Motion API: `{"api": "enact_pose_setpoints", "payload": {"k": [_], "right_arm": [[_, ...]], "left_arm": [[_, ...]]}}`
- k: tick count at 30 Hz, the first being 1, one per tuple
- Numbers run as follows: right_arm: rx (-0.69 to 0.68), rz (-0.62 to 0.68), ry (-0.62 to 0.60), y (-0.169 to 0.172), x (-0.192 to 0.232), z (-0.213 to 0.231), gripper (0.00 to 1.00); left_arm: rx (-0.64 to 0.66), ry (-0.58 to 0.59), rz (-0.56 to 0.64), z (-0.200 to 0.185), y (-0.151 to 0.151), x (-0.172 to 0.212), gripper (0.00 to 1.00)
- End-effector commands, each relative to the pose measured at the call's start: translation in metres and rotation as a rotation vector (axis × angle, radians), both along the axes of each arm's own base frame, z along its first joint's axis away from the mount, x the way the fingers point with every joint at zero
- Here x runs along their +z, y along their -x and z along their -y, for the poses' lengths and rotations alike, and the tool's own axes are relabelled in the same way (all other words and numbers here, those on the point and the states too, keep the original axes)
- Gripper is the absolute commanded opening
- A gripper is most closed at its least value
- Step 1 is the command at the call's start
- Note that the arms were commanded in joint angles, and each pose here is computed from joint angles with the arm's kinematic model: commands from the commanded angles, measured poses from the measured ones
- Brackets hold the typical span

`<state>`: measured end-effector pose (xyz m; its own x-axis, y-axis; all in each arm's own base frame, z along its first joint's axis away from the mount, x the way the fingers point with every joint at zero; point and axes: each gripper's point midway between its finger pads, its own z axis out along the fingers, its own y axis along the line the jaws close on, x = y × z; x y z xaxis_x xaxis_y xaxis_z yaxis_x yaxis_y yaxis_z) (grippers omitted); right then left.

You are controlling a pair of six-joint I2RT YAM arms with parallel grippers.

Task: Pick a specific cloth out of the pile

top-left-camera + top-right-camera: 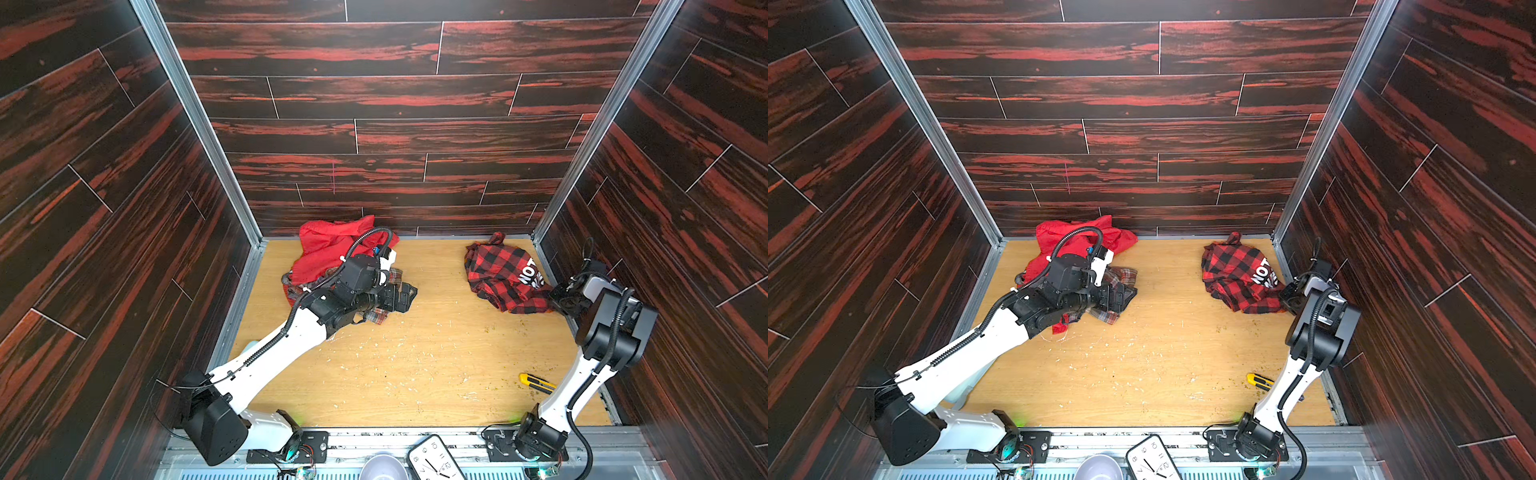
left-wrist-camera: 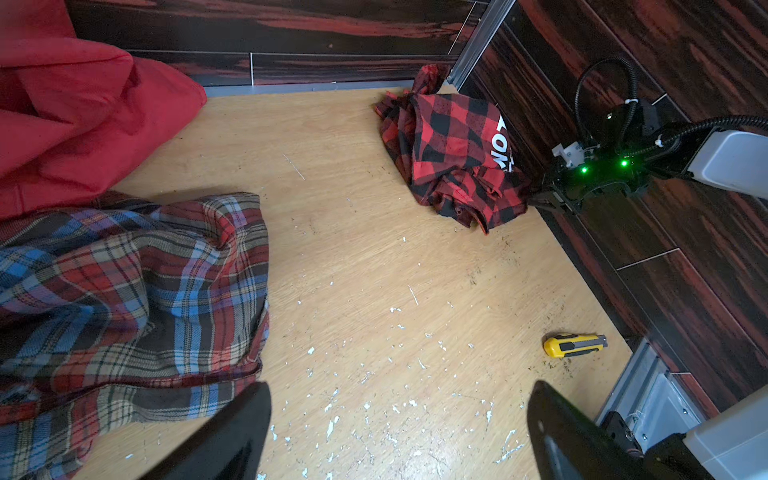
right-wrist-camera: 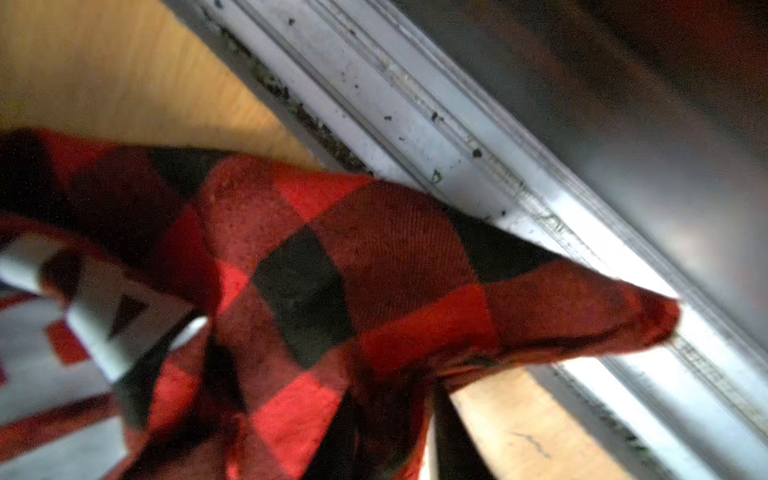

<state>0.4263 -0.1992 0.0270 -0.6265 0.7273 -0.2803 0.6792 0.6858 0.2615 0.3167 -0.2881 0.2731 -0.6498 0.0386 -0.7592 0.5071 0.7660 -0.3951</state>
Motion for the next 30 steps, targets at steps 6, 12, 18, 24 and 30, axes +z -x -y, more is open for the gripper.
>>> {"api": "enact_pose_setpoints", "payload": {"k": [6,12,18,24,30], "right_arm": [[-0.003,0.034,-0.015,-0.007,0.014,-0.002,0.0],[0.083,0.153,0.037,-0.03,0.075,-0.022,0.0],[0.215,0.251,0.172,-0.064,0.144,-0.06,0.0],[0.413,0.317,0.238,-0.106,0.184,-0.136,0.0],[0.667,0.195,0.145,-0.144,0.116,-0.231,0.0]], "left_arm": [[-0.003,0.017,0.018,0.001,0.002,0.013,0.99],[-0.009,0.027,0.02,0.003,0.002,0.017,0.99],[-0.005,0.027,0.018,0.002,0.002,0.018,0.99],[-0.001,0.027,0.019,0.001,0.002,0.019,0.99],[0.014,0.028,0.018,-0.002,0.003,0.021,0.99]]}}
